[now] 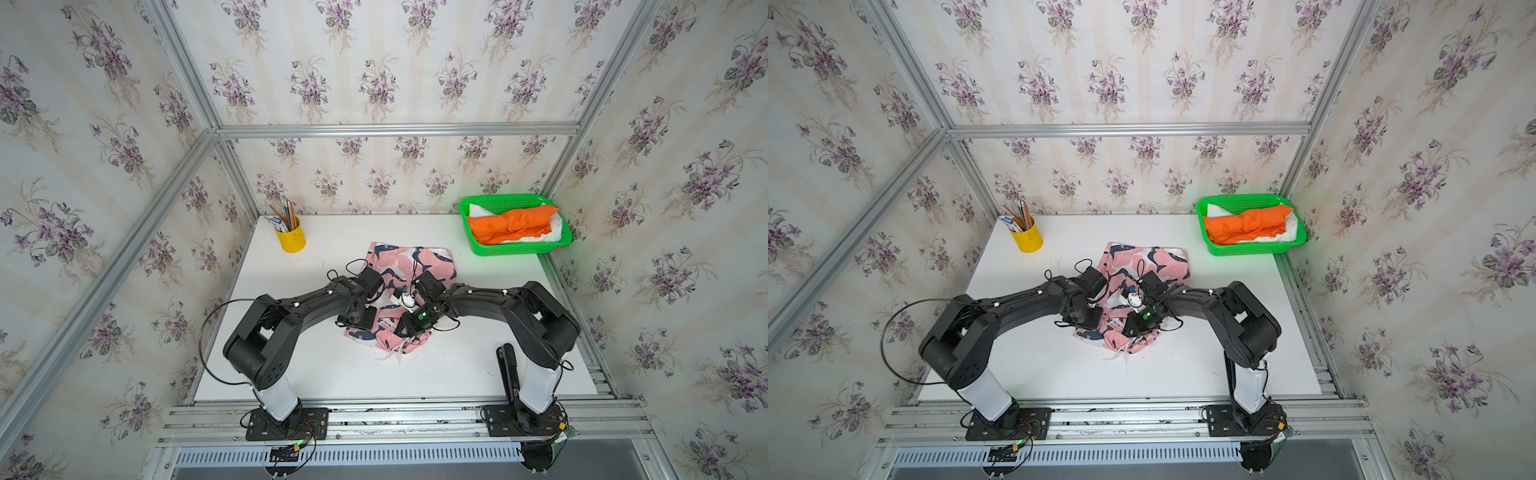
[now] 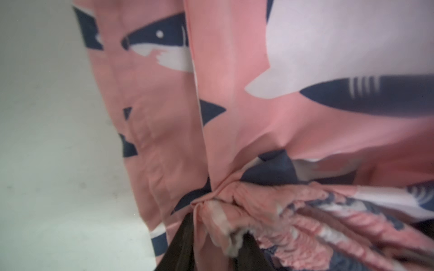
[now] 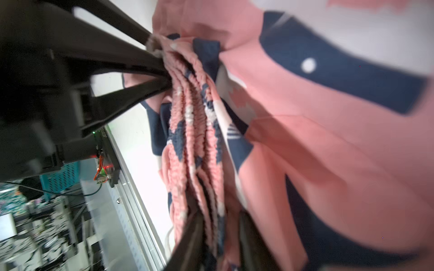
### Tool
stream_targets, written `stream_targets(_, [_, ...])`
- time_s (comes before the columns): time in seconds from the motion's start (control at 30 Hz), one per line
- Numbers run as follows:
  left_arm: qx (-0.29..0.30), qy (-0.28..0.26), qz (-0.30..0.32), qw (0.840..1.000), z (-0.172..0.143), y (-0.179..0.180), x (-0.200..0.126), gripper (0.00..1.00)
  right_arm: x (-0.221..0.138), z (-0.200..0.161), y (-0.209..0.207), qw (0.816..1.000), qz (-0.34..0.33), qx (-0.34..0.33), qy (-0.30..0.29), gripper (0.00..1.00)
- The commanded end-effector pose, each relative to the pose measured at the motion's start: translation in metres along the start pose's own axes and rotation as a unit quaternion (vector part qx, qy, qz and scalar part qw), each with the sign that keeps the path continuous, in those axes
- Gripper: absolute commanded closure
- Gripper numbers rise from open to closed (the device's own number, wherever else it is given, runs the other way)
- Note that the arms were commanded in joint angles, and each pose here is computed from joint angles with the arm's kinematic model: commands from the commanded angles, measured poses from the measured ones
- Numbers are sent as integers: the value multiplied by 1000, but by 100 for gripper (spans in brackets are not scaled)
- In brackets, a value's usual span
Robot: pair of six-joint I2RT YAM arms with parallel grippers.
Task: Roll up the shorts
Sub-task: Roll the shorts at the center of the board.
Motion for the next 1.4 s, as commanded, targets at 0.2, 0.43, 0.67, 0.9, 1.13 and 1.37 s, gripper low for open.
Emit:
stream_targets(0.2, [0,16,-59,998,-8,-17,9,68,-40,10,31,972,-139,-168,-84,45])
stream_targets(0.43, [-8,3,-65,998,-7,-15,-2,64,5,3,19,960,-181,-207,-47,44])
stream_targets(0.67, [-31,-17,-70,997,-15,-7,-17,51,18,0,-31,969,-203,-136,-33,91])
stream_targets(0.9, [-123,-49,-136,982,-18,-11,-26,22,31,-20,-34,985,-129,-112,4,100])
stream_targets(1.13, [-184,-36,-169,968,-16,-17,-3,16,34,-34,-28,989,-91,-116,31,100])
stream_targets(1.37, [-214,-16,-54,975,-36,28,-3,16,19,-31,-29,985,-119,-121,12,100])
Point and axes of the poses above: each gripper's point midway between its finger pads, its own x axis out along the fingers, its own y axis along the line the jaws close on, z = x × y, the point moved 2 cm from there along -x, back along the fingers, and after that the axes turned 4 degrees about x, right-handed, at the moved point
